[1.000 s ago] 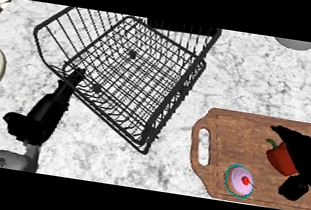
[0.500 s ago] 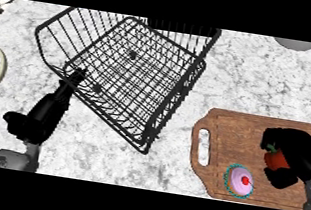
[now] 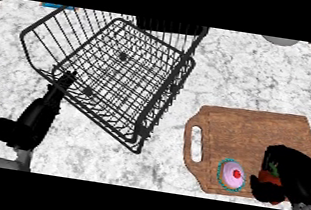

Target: Pick the bell pepper from the cutting board and place it in the tiered basket

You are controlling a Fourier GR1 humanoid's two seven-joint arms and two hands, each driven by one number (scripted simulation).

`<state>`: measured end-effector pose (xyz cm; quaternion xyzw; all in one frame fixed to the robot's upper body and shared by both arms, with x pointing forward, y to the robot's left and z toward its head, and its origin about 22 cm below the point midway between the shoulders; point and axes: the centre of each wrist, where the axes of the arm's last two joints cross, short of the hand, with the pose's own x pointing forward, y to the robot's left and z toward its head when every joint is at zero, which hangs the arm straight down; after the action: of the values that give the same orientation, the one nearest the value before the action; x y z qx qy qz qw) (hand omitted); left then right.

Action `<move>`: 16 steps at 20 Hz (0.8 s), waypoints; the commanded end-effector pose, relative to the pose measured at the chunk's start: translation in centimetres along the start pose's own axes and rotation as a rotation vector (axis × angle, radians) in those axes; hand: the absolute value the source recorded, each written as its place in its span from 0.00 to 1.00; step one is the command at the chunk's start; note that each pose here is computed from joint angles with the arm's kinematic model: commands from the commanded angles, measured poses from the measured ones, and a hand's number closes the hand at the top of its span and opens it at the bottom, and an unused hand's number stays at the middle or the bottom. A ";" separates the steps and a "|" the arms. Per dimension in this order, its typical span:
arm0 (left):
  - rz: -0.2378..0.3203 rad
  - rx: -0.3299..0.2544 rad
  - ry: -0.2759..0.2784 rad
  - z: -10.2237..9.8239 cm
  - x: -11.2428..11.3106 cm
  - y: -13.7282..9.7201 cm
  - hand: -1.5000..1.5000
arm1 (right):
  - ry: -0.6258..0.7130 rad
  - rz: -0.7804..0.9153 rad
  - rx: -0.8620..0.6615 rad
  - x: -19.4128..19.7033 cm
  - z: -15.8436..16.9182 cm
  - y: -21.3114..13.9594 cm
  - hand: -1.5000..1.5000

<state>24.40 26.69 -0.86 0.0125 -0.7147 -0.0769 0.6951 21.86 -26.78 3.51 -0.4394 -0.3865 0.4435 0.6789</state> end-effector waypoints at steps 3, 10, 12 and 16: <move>0.024 -0.029 0.054 -0.4 -0.3 -1.2 0.50 | 0.200 -0.111 -0.113 2.7 7.5 0.3 1.00; 0.022 -0.072 0.061 0.2 -0.9 -1.3 0.50 | 0.015 -0.548 -0.351 6.6 13.1 -5.4 1.00; 0.044 -0.062 0.056 -1.1 -0.5 -2.0 0.50 | -0.030 -0.580 -0.420 7.1 15.0 -6.9 1.00; 0.020 -0.082 0.065 -1.4 -0.4 -2.1 0.50 | -0.083 -0.559 -0.468 8.3 17.5 -8.9 1.00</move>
<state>25.04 25.98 -0.43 0.0078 -0.7135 -0.0829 0.6957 13.78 -17.05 14.16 -0.4459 -0.5702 0.2078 0.6579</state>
